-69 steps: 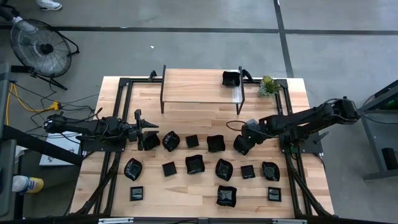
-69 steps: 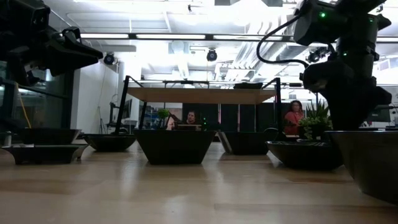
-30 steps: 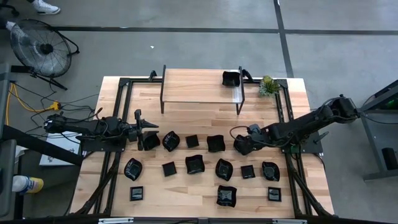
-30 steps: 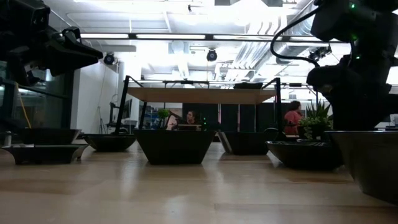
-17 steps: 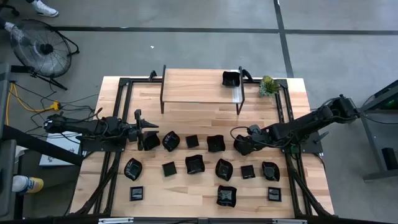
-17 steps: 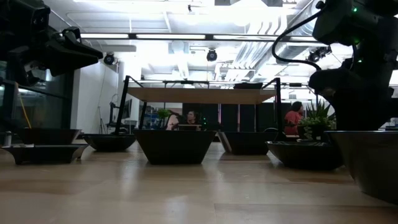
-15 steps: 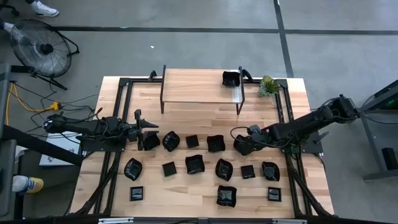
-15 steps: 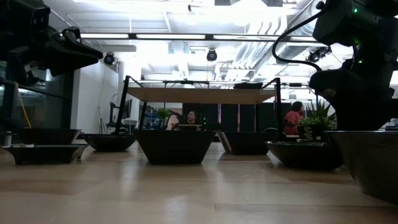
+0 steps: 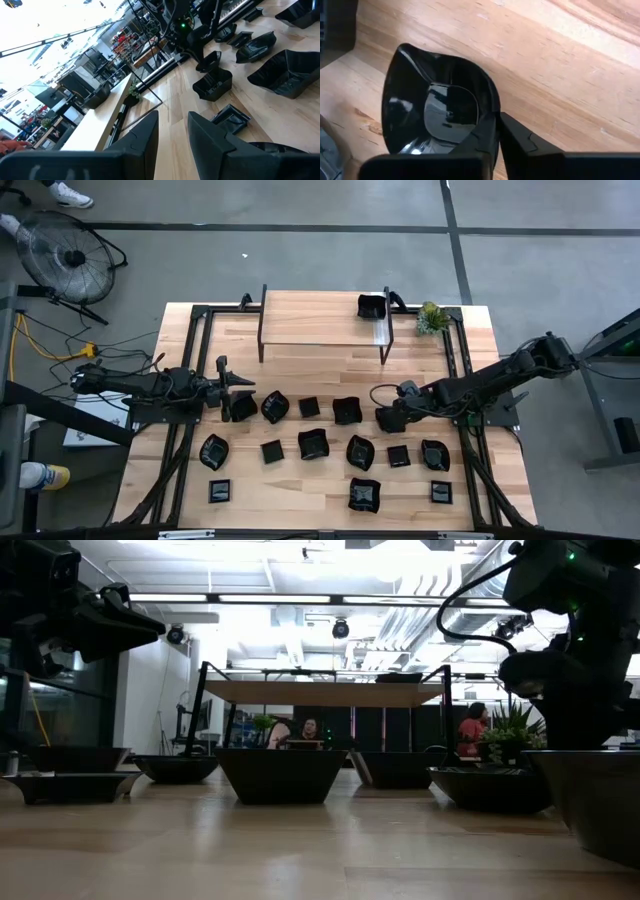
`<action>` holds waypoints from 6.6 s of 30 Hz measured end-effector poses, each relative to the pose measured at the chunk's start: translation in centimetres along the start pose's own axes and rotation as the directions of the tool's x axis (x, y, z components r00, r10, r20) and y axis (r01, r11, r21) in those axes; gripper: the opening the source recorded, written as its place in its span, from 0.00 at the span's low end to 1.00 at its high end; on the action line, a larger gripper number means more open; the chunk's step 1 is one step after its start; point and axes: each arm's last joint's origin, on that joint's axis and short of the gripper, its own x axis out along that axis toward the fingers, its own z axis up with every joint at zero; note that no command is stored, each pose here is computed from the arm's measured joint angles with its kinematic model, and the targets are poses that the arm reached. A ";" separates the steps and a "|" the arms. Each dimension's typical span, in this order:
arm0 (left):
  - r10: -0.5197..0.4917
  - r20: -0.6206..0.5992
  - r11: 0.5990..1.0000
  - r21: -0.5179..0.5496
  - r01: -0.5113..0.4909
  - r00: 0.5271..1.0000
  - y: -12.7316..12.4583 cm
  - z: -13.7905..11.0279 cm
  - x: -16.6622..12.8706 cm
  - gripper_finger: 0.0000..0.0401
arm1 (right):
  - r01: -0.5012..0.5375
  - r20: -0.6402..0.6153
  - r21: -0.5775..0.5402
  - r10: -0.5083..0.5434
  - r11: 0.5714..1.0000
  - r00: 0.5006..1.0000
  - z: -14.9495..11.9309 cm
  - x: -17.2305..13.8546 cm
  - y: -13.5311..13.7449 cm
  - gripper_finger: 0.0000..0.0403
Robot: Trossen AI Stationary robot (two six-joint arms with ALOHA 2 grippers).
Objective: Pick & Place Mini shaped plates
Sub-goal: Put the leaf-shaped plate on the shelf
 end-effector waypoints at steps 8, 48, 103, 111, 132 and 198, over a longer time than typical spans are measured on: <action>0.000 0.000 1.000 0.000 0.000 1.000 0.0 0.0 0.0 0.25 | -0.048 0.007 -0.035 0.048 0.998 0.999 0.2 -0.5 0.3 0.01; 0.000 0.000 1.000 0.000 0.000 1.000 0.0 0.0 0.0 0.25 | -0.142 0.451 -0.468 0.374 0.872 0.810 18.9 -15.4 9.4 0.00; 0.000 0.000 1.000 0.000 0.000 1.000 0.0 0.0 0.0 0.25 | -0.156 0.501 -0.033 0.151 0.987 0.852 27.2 -9.2 8.1 0.01; 0.001 0.000 1.000 0.000 -0.001 1.000 0.0 0.0 0.0 0.25 | -0.134 0.502 -0.050 0.141 0.990 0.853 27.2 -9.2 8.0 0.02; 0.000 0.000 1.000 0.000 0.000 1.000 0.0 0.0 0.0 0.25 | -0.126 0.524 -0.042 0.130 0.991 0.842 27.5 -9.1 8.0 0.03; 0.000 0.000 1.000 0.000 0.000 1.000 0.0 0.0 0.0 0.25 | 0.202 0.266 -0.921 0.158 0.332 0.951 19.2 -6.7 16.9 0.00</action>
